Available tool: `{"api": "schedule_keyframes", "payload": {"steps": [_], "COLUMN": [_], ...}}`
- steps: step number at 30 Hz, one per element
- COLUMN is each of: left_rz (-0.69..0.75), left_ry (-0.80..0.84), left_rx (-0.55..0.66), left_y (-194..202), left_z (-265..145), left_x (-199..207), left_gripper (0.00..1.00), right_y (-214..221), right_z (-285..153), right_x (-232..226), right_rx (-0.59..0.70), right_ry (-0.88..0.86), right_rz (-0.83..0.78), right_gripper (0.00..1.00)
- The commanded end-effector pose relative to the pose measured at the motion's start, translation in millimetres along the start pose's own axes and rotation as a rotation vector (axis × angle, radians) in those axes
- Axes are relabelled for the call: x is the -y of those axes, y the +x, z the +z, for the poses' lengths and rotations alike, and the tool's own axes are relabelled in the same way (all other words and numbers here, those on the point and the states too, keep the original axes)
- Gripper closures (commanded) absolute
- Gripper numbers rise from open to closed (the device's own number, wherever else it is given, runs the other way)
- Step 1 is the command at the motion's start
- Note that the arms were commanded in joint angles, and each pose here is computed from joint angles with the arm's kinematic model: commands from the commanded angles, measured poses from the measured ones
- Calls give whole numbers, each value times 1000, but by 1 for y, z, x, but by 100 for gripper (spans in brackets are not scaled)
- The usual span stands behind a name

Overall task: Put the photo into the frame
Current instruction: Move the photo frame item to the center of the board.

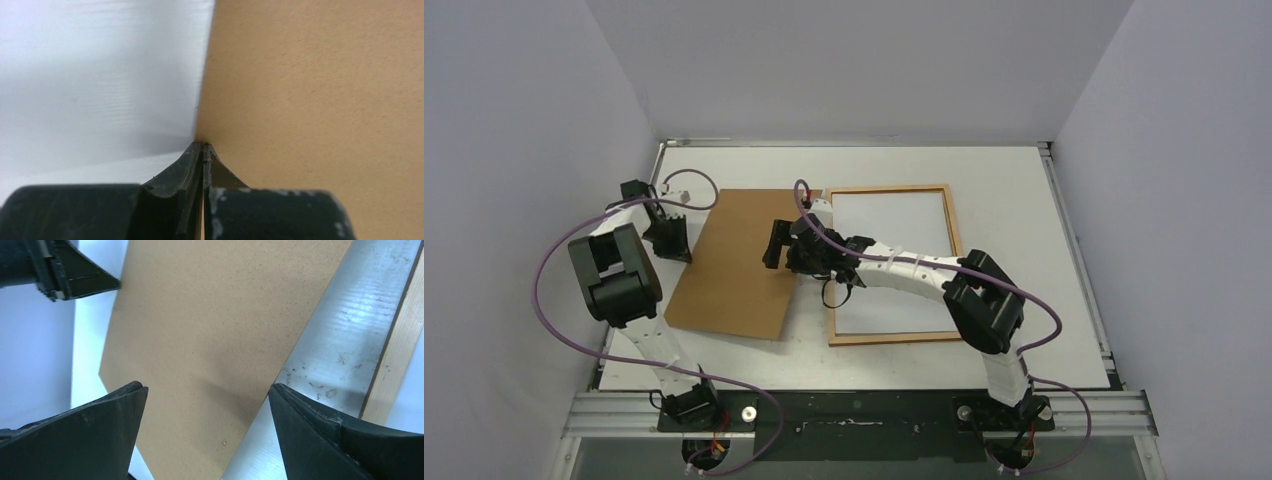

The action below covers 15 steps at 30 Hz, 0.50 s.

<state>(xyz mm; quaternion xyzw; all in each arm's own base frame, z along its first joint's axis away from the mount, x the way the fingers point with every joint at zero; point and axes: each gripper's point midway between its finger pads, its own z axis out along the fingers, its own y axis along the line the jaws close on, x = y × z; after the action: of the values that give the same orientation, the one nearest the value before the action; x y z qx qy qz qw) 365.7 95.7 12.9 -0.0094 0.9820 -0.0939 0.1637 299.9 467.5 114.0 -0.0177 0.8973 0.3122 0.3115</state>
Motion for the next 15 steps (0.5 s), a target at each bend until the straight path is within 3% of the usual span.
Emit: {"api": "schedule_keyframes", "payload": {"steps": [1,15], "left_rz": [-26,67], "left_ry": [264,288], "left_rx": [-250,-297], "left_y": [61,58], "left_z": [31,40], "left_x": [82,121], "left_gripper": [100,100], "right_y": [-47,-63], "right_z": [-58,-69], "right_x": [-115,-73], "right_rx": [135,183], "right_ry": [-465,-431], "right_rz": [138,237], "right_gripper": [6,7]}}
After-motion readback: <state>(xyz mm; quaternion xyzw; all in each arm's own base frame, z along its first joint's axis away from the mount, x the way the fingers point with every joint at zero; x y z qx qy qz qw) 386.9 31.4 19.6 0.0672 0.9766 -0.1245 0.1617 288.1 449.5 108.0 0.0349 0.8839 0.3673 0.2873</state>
